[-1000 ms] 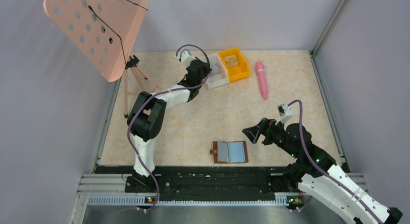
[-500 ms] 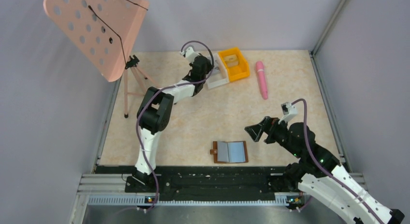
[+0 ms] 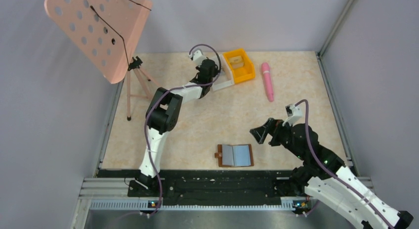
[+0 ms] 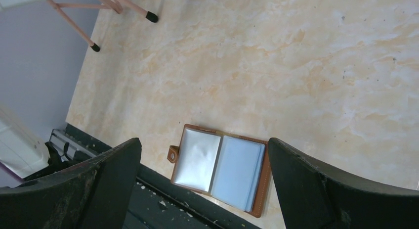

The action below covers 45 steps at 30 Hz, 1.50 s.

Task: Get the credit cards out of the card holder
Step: Place the credit card in the storage box.

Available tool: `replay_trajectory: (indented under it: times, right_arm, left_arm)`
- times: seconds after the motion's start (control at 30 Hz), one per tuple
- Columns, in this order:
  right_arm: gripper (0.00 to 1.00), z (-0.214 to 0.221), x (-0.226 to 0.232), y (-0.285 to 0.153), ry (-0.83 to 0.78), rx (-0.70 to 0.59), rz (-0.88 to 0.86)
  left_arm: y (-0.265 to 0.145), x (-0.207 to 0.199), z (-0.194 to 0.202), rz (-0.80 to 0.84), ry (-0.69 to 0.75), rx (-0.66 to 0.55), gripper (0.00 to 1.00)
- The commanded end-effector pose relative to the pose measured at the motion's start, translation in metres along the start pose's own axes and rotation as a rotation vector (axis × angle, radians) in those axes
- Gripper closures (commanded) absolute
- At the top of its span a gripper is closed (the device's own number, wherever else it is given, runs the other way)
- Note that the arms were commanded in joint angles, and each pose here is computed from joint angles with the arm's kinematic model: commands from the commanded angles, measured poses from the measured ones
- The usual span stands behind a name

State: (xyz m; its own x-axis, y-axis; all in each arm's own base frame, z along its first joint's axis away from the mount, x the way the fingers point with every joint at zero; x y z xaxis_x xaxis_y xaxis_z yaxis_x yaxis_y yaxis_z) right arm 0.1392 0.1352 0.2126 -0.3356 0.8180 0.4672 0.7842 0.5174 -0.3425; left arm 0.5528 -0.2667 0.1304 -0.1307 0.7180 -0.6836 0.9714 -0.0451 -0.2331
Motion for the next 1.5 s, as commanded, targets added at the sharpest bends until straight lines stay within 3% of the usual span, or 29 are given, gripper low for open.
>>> replay_trajectory:
  times: [0.0,0.53,0.93,1.47]
  right_arm:
    - [0.01,-0.021,0.008,0.000,-0.005,-0.058,-0.010]
    - [0.01,-0.027,0.012,0.002,-0.002,-0.078,-0.015]
    - [0.01,-0.033,0.016,-0.003,0.000,-0.099,-0.036]
    - [0.01,-0.037,0.018,-0.010,0.005,-0.109,-0.048]
  left_arm:
    - [0.011,-0.012,-0.012,0.034,-0.014,-0.048,1.00]
    - [0.021,-0.004,-0.001,0.000,-0.077,-0.028,1.00]
    - [0.018,-0.015,-0.009,0.029,-0.061,-0.025,0.83]
    - [0.011,-0.028,-0.027,0.048,-0.035,-0.044,0.72]
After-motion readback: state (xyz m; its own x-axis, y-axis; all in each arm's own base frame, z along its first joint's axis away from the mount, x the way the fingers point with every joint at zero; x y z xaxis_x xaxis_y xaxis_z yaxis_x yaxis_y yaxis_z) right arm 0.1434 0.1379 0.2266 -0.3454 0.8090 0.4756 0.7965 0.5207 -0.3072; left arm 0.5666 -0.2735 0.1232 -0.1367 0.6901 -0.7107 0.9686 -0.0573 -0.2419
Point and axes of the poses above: each gripper's point midway between its finger pads, its own y axis out along the fingers, its own x axis along the line the jaws close on, z = x × y, the point moved 5 cm from there along -y, back along the fingers, and after that the axes turned 6 degrees about -y, right-handed, at the moved point
